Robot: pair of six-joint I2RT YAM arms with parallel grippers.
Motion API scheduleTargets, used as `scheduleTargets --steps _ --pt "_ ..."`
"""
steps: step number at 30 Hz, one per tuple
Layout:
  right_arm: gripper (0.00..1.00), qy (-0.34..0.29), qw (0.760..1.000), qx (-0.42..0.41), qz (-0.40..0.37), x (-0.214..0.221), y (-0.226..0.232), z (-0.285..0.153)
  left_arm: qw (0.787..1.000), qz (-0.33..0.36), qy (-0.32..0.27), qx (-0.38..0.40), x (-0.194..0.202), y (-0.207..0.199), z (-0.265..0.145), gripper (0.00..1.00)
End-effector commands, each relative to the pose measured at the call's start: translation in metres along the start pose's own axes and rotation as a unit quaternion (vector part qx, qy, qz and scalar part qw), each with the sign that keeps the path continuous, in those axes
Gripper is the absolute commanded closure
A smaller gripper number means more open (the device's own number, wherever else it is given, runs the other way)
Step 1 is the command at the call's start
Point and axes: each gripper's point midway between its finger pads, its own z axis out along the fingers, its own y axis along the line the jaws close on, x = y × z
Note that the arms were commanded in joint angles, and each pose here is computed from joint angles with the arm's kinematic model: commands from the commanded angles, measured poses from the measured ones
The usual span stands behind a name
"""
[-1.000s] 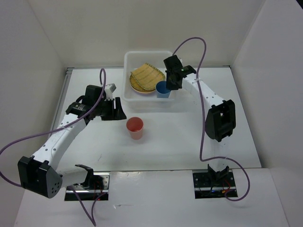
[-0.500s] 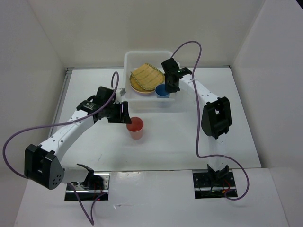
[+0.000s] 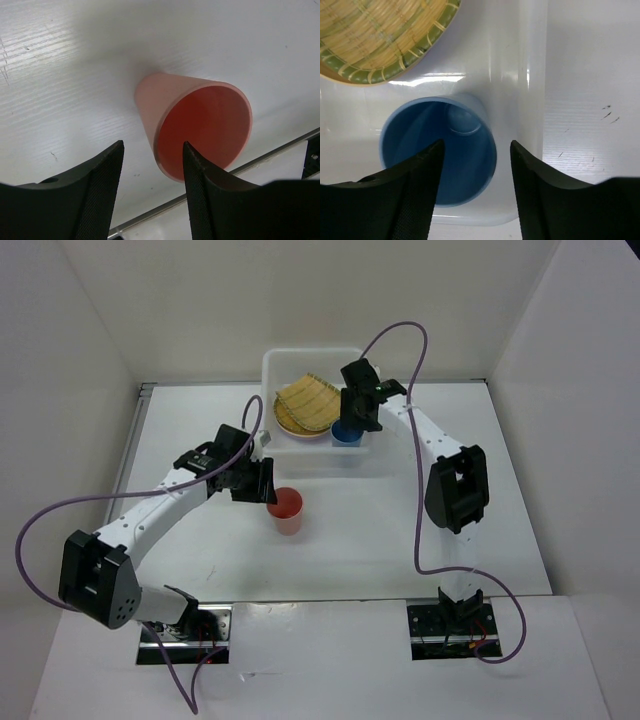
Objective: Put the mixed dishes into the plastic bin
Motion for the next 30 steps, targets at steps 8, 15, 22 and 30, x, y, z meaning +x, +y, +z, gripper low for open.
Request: scheduleTargets --steps 8,15,22,30 --pt "0.06 -0.104 0.994 -0.039 0.006 -0.063 0.025 -0.083 0.999 0.029 0.0 -0.034 -0.006 0.006 0.017 0.61" --pt "0.0 -0.151 0.986 -0.06 0.026 -0.083 0.023 -0.143 0.998 0.023 0.002 -0.055 -0.005 0.01 0.014 1.0" --pt "0.0 -0.193 0.967 -0.159 0.038 -0.09 0.036 -0.204 0.997 0.05 -0.052 -0.041 -0.037 -0.013 -0.053 1.0" --pt "0.0 -0.206 0.949 -0.23 0.065 -0.062 0.031 -0.238 0.984 0.062 -0.159 -0.049 -0.122 -0.044 -0.119 1.0"
